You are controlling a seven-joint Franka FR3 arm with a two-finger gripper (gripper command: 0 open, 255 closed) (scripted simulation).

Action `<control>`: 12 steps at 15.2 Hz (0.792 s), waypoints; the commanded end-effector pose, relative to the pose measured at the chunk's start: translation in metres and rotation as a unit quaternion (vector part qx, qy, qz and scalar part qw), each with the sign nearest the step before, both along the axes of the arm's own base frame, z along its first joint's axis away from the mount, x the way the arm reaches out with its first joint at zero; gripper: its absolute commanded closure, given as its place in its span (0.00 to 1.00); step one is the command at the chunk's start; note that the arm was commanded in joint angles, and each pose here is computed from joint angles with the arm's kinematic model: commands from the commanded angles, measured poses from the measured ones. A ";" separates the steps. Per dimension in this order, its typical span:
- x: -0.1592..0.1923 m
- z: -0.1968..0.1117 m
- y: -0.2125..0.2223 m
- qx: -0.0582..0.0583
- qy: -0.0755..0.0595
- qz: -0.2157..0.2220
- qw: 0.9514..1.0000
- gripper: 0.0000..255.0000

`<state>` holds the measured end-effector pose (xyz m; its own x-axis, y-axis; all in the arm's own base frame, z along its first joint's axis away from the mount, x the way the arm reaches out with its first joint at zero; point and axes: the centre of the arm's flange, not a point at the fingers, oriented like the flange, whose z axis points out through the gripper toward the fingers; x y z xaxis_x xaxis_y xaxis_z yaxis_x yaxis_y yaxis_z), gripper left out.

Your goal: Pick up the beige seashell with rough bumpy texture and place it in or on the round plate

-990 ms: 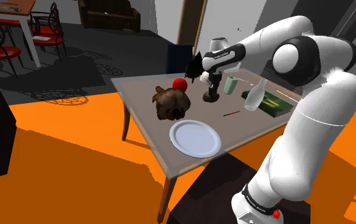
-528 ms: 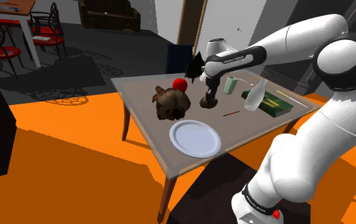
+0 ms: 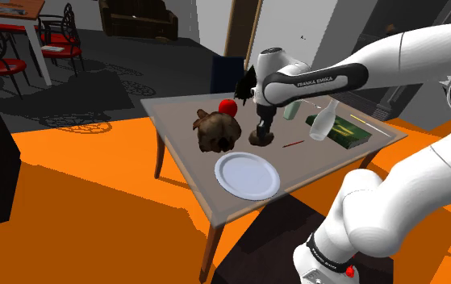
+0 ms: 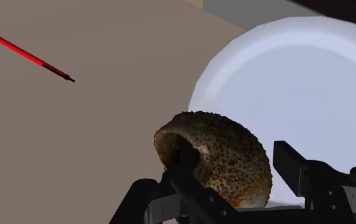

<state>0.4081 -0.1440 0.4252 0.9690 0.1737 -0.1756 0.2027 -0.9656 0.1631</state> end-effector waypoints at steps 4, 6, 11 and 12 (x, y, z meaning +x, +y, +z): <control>-0.023 0.004 0.064 -0.001 0.000 -0.001 1.000 1.00; -0.032 0.007 0.089 -0.001 0.000 -0.001 1.000 1.00; -0.034 -0.014 0.097 -0.001 0.000 -0.001 1.000 1.00; -0.034 -0.019 0.097 -0.001 0.000 -0.001 1.000 1.00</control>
